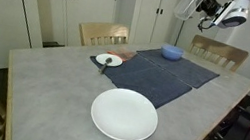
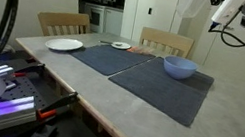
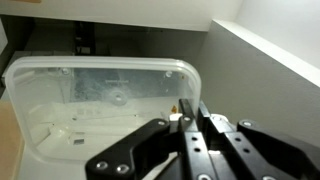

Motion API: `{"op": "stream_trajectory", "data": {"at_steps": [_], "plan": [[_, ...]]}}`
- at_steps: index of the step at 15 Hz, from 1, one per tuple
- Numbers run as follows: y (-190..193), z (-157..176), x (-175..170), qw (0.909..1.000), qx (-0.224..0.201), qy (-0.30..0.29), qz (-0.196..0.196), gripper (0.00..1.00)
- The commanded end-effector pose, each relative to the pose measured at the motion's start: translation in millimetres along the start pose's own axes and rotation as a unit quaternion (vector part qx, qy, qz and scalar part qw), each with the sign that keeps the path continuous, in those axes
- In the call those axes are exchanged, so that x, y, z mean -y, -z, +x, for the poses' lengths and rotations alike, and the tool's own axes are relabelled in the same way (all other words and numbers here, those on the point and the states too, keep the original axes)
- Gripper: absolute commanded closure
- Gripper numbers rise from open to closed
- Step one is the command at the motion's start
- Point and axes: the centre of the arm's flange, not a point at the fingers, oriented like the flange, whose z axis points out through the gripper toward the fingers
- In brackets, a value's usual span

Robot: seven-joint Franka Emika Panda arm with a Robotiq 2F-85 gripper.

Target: Pour the contents in the lunchbox into the bowl

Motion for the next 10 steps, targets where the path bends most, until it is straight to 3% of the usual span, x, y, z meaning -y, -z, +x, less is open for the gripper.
{"op": "stream_trajectory", "data": {"at_steps": [1,6,10], "plan": [[-13,5,9,0.9984,0.025,-0.013,-0.049,0.98],[-40,5,10,0.9875,0.074,-0.037,-0.134,0.98],[-66,2,4,0.9723,0.114,-0.057,-0.196,0.98]]}}
